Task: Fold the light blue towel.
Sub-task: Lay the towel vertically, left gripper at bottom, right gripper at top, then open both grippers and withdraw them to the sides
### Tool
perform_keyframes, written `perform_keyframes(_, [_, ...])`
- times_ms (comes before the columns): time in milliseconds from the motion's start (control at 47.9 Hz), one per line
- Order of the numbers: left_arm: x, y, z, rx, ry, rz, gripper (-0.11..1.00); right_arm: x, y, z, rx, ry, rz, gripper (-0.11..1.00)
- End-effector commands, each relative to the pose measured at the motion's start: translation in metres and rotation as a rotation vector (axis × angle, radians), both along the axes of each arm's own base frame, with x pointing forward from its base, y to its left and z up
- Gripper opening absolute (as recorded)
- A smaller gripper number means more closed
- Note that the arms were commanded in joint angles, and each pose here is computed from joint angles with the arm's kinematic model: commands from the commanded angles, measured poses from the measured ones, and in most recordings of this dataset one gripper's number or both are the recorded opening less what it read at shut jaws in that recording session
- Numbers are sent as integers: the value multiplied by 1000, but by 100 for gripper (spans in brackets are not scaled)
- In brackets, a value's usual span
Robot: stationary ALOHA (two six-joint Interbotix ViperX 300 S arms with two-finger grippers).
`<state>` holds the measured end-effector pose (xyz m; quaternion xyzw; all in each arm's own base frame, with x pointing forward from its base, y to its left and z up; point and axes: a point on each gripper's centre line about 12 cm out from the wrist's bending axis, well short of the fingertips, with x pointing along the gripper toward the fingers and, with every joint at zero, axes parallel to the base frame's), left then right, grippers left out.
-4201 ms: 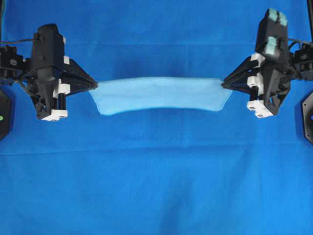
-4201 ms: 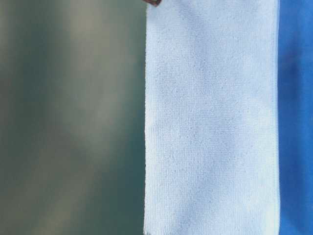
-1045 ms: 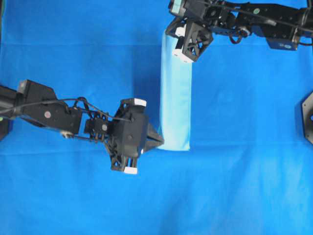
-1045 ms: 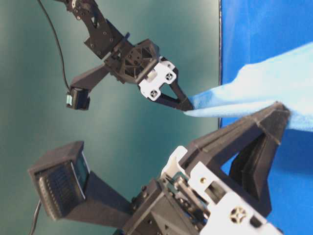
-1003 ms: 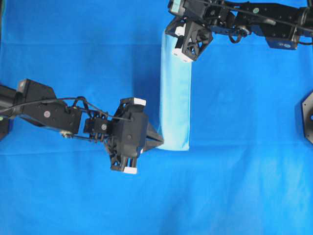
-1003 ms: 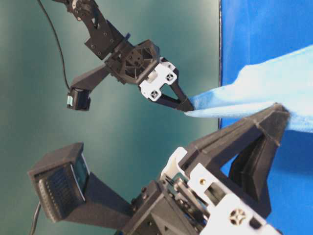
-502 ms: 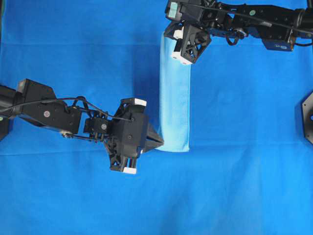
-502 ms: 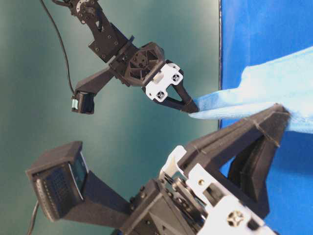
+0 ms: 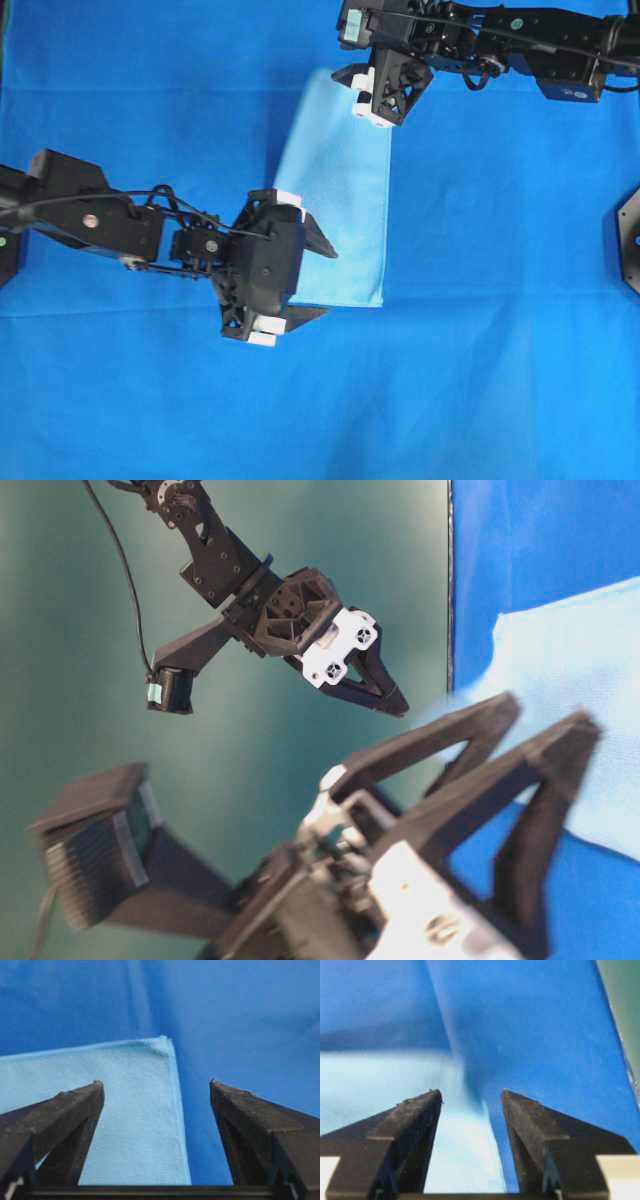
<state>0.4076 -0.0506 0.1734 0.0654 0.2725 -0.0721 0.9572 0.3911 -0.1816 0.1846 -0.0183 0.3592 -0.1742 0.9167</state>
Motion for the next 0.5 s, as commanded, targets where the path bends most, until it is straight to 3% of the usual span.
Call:
perform_keyframes(0, [-5, 5, 25, 0, -46, 7, 80, 2, 0, 15, -22, -37, 6, 56])
perform_keyframes(251, [-31, 40, 41, 0, -85, 93, 79, -12, 14, 23, -26, -45, 24, 57])
perform_keyframes(481, [-68, 81, 41, -2, -166, 213, 79, -44, 34, 27, -20, -97, 27, 57])
